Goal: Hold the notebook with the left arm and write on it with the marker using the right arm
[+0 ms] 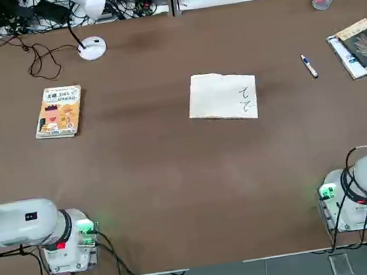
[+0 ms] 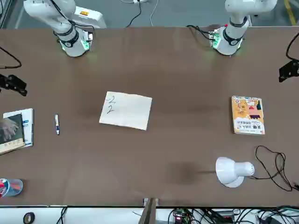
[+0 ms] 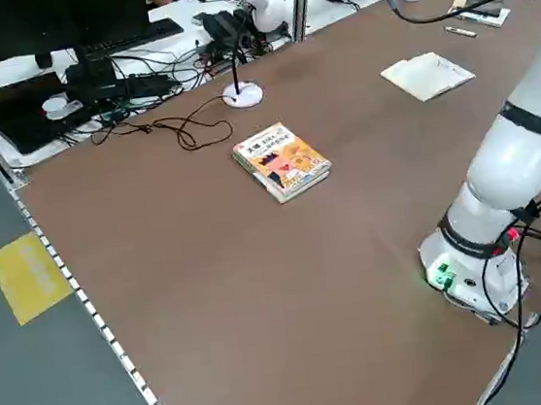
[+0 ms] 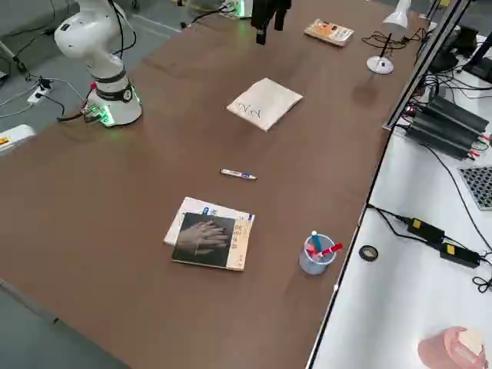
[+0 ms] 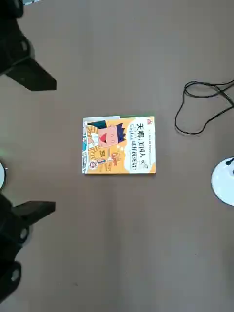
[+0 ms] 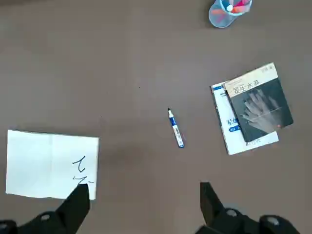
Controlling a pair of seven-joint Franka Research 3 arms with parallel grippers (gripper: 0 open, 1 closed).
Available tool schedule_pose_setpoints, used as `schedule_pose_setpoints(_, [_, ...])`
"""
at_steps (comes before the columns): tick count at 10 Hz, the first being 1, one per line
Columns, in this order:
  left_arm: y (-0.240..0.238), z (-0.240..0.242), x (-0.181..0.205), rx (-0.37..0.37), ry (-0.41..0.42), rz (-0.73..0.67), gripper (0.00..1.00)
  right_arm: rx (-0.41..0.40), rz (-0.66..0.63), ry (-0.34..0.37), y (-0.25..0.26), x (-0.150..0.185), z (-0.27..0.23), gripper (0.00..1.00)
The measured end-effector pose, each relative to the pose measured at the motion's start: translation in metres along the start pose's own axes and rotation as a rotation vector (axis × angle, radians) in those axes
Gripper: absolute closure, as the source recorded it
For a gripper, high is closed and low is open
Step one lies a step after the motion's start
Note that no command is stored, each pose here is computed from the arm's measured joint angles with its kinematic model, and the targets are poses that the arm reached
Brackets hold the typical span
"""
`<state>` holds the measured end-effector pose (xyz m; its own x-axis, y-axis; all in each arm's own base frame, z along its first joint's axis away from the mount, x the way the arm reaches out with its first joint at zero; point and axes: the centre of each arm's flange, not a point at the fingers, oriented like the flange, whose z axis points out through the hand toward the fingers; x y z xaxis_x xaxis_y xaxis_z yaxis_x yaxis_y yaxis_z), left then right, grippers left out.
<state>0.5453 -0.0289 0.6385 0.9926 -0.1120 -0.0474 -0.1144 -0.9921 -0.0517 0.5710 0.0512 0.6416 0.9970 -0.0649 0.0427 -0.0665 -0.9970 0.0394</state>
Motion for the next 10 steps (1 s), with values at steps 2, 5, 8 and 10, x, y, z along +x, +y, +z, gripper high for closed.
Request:
schedule_pose_setpoints(2, [0.000,0.000,0.000,0.000,0.000,0.000,0.00,-0.005,-0.003,0.001,-0.001,0.000,0.000,0.00])
schedule_pose_setpoints(5, [0.001,0.000,0.000,0.000,0.000,0.001,0.00,-0.005,-0.005,0.004,-0.002,0.000,0.000,0.00])
schedule_pose_setpoints(8, [0.022,-0.003,0.001,-0.006,0.008,0.033,0.00,-0.004,0.001,0.014,0.001,0.002,-0.001,0.00])
schedule_pose_setpoints(10, [0.068,-0.011,0.002,-0.011,0.033,0.036,0.00,-0.004,0.006,0.018,0.004,0.002,-0.001,0.00])
